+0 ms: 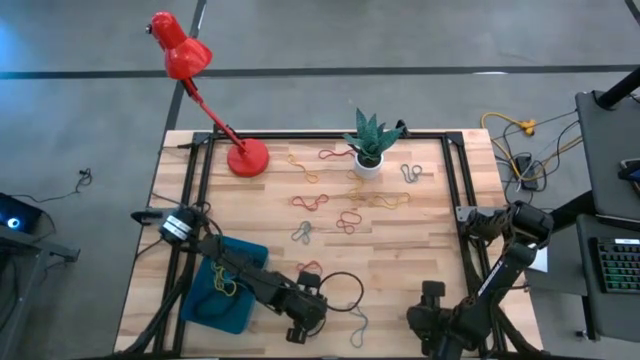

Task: Pick and place rubber bands into bin
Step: Put the blue rubber band into blue bin

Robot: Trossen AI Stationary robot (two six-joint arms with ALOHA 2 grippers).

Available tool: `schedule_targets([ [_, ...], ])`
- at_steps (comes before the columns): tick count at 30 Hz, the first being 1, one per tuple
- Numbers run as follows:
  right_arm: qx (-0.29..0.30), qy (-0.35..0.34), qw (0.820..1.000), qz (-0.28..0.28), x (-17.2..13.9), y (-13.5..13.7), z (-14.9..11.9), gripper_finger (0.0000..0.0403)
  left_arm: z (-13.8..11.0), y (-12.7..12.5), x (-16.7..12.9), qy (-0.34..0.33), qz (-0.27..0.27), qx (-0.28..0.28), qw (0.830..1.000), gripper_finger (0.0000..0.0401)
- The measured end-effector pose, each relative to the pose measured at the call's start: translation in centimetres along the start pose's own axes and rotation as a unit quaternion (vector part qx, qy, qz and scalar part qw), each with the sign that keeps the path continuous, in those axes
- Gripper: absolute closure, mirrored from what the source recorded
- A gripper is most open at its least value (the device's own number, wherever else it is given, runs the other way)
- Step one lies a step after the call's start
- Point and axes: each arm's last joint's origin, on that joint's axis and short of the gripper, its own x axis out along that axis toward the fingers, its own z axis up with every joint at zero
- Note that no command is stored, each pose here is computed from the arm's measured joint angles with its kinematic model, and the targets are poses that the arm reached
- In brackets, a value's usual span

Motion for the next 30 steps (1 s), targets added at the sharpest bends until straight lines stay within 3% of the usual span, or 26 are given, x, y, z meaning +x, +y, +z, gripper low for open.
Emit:
schedule_targets([
  [3, 0.0, 0.0, 1.0, 0.0, 0.0, 0.0, 0.0, 0.0209, -0.4, 0.1, 0.1, 0.009, -0.009, 0.0, 1.0, 0.0394],
  [11, 0.001, 0.0, 1.0, 0.0, 0.0, 0.0, 0.0, 0.0209, -0.2, 0.1, -2.2, 0.066, -0.018, 0.003, 0.998, 0.04],
  [14, 0.002, 0.0, 1.0, -0.001, 0.0, 0.0, 0.1, 0.0209, 1.0, 0.3, -5.6, 0.061, 0.005, 0.005, 0.998, 0.04],
  [19, 0.01, -0.003, 1.0, -0.003, 0.2, -0.3, 0.6, 0.0209, 2.1, 1.2, -13.6, 0.059, 0.075, 0.009, 0.995, 0.0401],
  [22, 0.017, -0.016, 1.0, -0.012, 0.3, -0.6, 1.2, 0.0209, 1.9, 1.9, -18.5, 0.056, 0.104, -0.028, 0.993, 0.0401],
  [25, 0.031, -0.022, 0.999, -0.019, 0.6, -1.0, 2.0, 0.0209, 0.2, 2.8, -22.5, 0.089, 0.124, -0.082, 0.985, 0.0401],
  [30, 0.027, -0.022, 0.999, -0.025, 1.2, -1.9, 3.8, 0.0209, -3.0, 3.2, -24.7, 0.186, 0.113, -0.169, 0.961, 0.0401],
])
